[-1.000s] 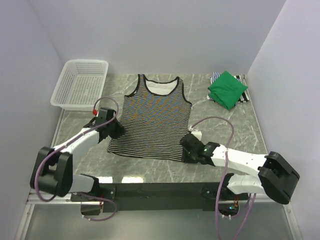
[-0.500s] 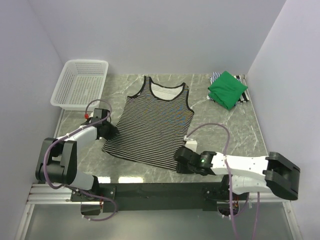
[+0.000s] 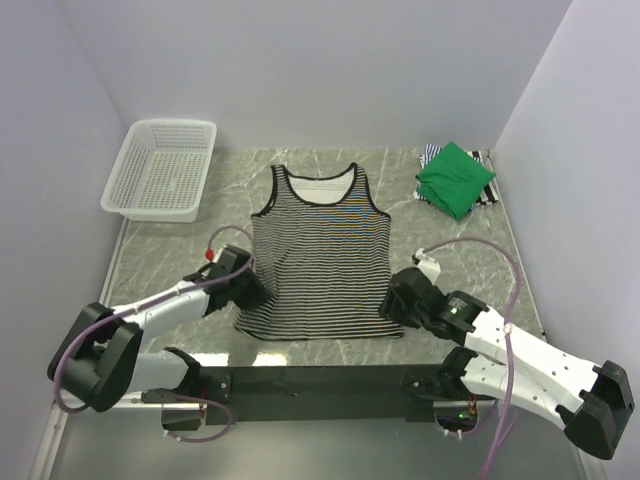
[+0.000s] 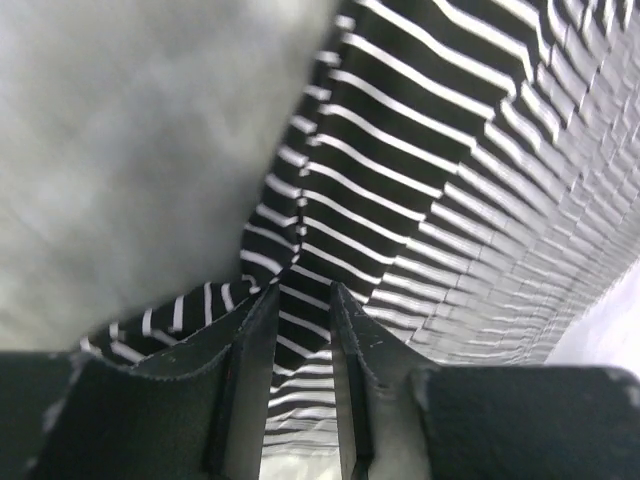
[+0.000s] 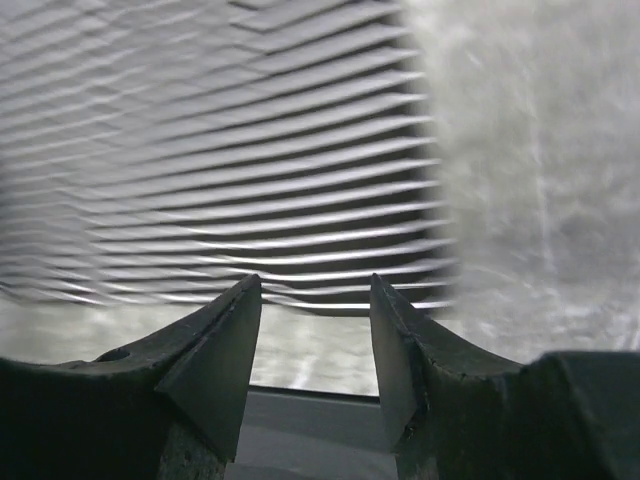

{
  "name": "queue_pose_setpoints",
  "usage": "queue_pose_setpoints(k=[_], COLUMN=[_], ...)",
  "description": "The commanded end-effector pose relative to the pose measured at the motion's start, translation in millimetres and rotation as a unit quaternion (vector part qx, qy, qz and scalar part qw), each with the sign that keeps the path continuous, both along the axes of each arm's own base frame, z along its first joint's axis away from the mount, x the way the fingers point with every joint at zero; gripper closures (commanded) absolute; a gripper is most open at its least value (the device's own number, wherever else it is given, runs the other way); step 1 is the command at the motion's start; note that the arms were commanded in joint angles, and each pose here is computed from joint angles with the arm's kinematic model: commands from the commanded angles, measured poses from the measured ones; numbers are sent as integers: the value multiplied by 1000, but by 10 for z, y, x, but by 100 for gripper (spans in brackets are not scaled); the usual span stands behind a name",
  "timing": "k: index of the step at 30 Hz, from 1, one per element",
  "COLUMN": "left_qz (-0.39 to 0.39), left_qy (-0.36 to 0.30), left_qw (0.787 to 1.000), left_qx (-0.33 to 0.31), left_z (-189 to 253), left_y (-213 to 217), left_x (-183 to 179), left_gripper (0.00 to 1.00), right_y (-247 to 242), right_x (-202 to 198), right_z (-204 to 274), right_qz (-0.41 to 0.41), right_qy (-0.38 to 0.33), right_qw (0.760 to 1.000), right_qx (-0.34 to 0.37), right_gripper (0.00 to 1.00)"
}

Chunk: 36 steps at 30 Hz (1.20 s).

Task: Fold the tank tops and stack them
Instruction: Flatten the tank top out, then fold the tank top

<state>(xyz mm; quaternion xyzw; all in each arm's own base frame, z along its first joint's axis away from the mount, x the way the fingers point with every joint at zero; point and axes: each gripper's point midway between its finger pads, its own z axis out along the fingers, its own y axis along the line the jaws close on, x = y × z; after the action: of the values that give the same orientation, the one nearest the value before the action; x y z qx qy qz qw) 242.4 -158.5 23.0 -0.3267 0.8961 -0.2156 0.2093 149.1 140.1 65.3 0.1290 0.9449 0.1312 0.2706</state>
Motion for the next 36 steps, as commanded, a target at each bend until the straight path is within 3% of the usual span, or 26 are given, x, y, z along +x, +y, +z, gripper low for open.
queue_pose_setpoints(k=[1, 4, 6, 10, 14, 18, 24, 31, 36], left_qz=[-10, -23, -13, 35, 77, 42, -48, -109, -119], left_qy=[51, 50, 23, -50, -113, -112, -104, -61, -48], left_qw=[999, 998, 999, 998, 989, 990, 991, 988, 990], left_qx=[-14, -11, 24, 36, 51, 69, 67, 87, 64], left_z=[-70, 43, 183, 706, 1028, 976, 843, 553, 398], left_y=[-175, -238, -84, 263, 670, 608, 438, 400, 346], left_x=[-398, -466, -340, 156, 769, 1364, 1871, 1948, 1924], left_gripper=[67, 65, 60, 57, 60, 62, 62, 60, 60], right_y=[212, 483, 771, 1374, 1997, 2560, 2959, 3219, 3334], right_x=[320, 517, 576, 522, 428, 403, 251, -60, -294], right_z=[486, 544, 735, 822, 568, 534, 318, 148, 16], right_qz=[9, 32, 63, 134, 201, 246, 281, 322, 354], right_qy=[-65, -66, -88, -102, -89, -99, -87, -80, -69], right_qw=[997, 997, 994, 986, 975, 964, 955, 942, 930], right_qx=[31, 25, 30, 8, -18, -22, -31, -49, -67], right_gripper=[46, 48, 48, 48, 53, 55, 56, 55, 54])
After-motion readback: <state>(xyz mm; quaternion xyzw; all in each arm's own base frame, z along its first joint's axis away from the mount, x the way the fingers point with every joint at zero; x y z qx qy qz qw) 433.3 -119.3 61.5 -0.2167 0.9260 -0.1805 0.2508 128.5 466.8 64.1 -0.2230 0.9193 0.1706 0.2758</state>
